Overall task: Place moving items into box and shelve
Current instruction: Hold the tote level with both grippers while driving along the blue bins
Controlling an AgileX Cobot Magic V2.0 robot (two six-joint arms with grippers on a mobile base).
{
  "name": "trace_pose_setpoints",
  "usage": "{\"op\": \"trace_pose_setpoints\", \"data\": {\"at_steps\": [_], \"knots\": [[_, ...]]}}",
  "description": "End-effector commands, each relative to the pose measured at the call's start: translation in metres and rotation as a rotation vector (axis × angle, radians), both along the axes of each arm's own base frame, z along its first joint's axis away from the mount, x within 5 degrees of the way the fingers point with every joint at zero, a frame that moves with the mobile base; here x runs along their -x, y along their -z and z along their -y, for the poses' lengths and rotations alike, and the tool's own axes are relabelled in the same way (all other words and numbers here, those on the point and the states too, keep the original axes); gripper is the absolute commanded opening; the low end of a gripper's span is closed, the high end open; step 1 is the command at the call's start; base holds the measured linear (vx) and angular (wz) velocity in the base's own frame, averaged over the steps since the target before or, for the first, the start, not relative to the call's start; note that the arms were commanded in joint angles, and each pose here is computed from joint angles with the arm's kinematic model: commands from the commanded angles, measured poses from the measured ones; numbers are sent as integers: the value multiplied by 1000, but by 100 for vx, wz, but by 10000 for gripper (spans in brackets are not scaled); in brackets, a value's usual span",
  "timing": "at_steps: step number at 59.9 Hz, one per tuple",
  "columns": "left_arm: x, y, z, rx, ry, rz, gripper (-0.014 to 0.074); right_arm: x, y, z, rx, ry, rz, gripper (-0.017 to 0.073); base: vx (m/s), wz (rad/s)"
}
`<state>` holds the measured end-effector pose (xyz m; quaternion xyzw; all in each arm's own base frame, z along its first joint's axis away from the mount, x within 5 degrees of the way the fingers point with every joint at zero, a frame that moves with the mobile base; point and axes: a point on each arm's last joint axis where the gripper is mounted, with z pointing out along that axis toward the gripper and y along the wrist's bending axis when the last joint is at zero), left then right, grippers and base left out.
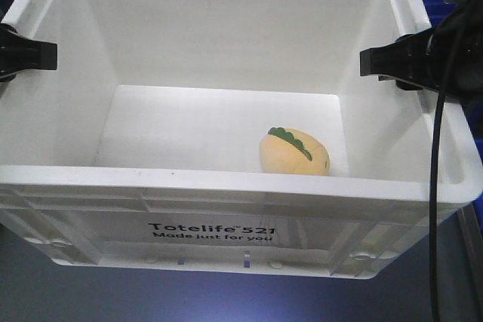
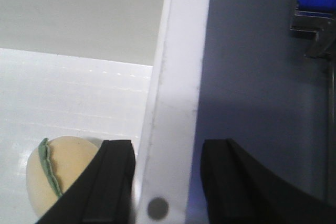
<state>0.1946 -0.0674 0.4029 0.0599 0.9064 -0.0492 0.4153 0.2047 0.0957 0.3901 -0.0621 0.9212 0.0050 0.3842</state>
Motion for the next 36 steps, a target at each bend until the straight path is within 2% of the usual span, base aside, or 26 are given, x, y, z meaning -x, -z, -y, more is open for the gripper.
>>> {"op": "trace_pose_setpoints", "data": {"at_steps": [1, 36], "knots": [[4, -30, -2, 41, 26, 208, 140, 0, -25, 9, -11, 23, 154, 148, 13, 48], [4, -30, -2, 41, 26, 208, 140, 0, -25, 9, -11, 23, 154, 148, 12, 49]]}}
